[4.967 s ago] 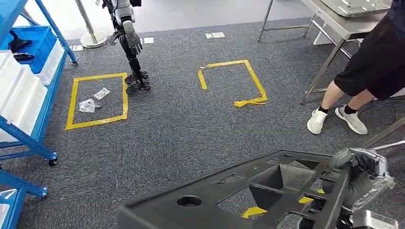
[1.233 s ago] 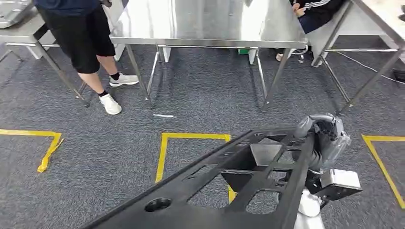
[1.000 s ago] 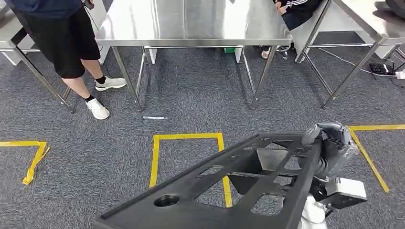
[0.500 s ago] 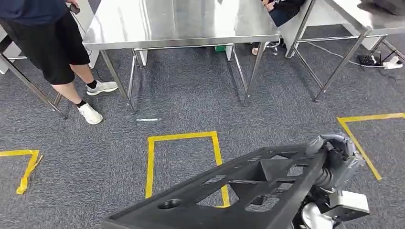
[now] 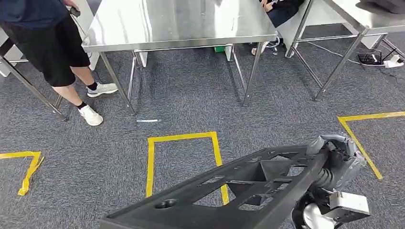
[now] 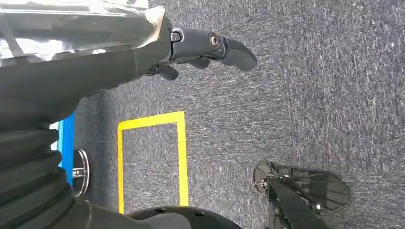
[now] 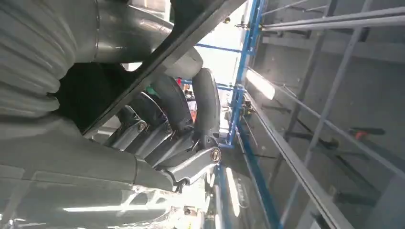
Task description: Take the parts from the cabinet and place them on the table.
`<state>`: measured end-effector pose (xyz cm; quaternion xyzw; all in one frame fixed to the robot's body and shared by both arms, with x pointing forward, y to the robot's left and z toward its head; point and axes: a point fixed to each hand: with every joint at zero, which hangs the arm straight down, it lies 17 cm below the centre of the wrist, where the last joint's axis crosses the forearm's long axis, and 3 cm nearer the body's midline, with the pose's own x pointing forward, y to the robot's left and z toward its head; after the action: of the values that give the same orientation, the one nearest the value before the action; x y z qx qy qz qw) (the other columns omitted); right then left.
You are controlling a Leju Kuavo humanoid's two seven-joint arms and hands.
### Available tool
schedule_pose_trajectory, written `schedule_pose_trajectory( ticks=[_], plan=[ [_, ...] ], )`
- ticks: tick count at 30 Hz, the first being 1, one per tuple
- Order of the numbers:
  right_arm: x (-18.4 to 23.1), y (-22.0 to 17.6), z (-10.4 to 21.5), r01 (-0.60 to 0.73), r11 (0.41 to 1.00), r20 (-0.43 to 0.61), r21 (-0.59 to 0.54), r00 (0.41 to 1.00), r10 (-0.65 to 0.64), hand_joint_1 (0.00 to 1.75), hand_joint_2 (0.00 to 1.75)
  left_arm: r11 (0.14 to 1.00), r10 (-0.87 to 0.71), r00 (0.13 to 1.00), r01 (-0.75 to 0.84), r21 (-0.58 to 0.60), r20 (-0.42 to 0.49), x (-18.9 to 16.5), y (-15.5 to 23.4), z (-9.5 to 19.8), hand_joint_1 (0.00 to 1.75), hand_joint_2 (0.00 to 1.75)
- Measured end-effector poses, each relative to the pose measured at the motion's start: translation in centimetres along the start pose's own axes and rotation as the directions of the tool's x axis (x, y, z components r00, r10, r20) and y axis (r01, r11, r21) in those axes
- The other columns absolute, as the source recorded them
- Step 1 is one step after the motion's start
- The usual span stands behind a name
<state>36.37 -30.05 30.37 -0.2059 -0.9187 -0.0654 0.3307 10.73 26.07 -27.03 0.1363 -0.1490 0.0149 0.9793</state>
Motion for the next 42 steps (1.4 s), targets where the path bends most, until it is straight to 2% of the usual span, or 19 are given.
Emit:
schedule_pose_trajectory(
  ticks=[33, 42],
  plan=[
    [0.3, -0.4, 0.0, -0.027, 1.000, -0.008, -0.001, 1.000, 0.027, 1.75, 1.75, 1.000, -0.013, 1.000, 0.013, 0.014, 0.009, 0.3, 0.4, -0.1, 0.00, 1.75],
    [0.2, 0.1, 0.2, -0.033, 0.999, -0.005, 0.028, 0.999, 0.033, 1.75, 1.75, 1.000, -0.020, 1.000, 0.020, 0.014, 0.014, 0.5, 0.3, -0.1, 0.00, 1.75]
  ],
)
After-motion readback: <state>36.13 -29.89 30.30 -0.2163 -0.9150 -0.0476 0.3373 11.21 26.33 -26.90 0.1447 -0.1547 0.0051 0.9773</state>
